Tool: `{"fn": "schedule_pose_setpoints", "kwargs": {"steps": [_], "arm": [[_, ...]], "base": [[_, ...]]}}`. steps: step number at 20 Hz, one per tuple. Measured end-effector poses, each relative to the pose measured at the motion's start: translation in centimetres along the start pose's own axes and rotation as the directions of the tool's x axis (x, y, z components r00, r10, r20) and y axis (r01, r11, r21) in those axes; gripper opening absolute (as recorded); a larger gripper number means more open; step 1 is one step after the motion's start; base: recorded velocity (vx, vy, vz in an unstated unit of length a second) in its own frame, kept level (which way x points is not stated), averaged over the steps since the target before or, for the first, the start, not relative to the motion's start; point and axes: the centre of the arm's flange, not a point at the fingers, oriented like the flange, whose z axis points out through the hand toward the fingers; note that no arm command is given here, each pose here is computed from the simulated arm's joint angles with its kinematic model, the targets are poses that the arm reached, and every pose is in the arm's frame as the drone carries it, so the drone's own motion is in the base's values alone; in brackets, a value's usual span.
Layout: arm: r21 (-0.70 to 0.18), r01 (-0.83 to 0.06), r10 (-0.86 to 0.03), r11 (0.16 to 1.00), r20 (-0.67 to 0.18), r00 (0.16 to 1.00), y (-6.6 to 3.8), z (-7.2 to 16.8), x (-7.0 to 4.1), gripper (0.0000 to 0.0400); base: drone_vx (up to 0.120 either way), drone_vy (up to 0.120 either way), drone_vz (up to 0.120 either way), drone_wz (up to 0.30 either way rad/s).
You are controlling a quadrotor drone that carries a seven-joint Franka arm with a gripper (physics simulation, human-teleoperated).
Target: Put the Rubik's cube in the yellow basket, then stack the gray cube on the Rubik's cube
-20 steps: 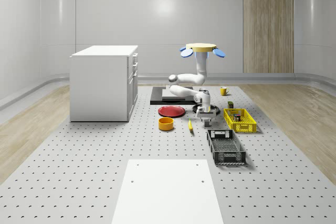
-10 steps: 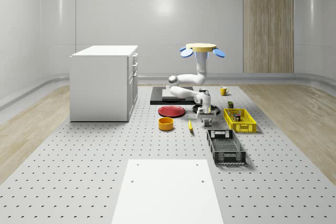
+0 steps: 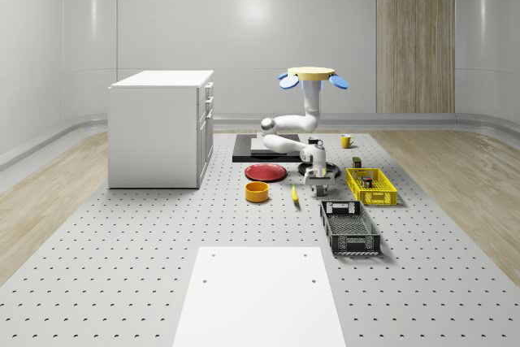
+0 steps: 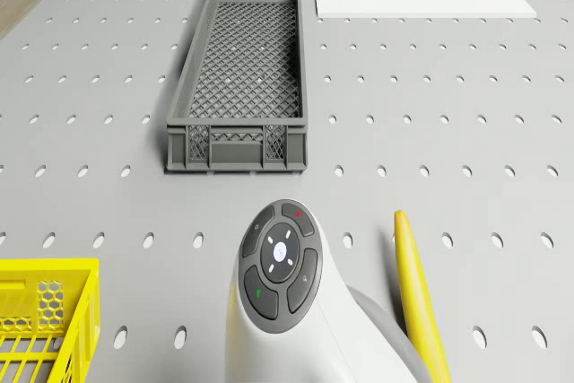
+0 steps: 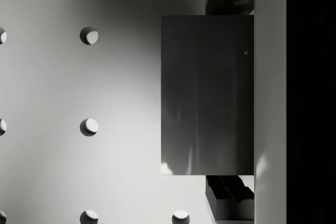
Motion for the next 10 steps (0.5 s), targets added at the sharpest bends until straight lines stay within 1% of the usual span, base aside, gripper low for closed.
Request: {"fn": "schedule_pose_setpoints", "kwargs": {"steps": [4, 7, 10], "arm": [[0.0, 0.0, 0.0, 1.0, 0.0, 1.0, 0.18, 0.08, -0.02, 0.04], [0.0, 0.0, 0.0, 1.0, 0.0, 1.0, 0.23, 0.11, -0.02, 0.0327], [0.0, 0.0, 0.0, 1.0, 0.0, 1.0, 0.26, 0.12, -0.03, 0.0287]], "base": [[0.0, 0.0, 0.0, 0.0], [0.0, 0.0, 0.0, 0.0], [0.0, 0.0, 0.0, 0.0]]}}
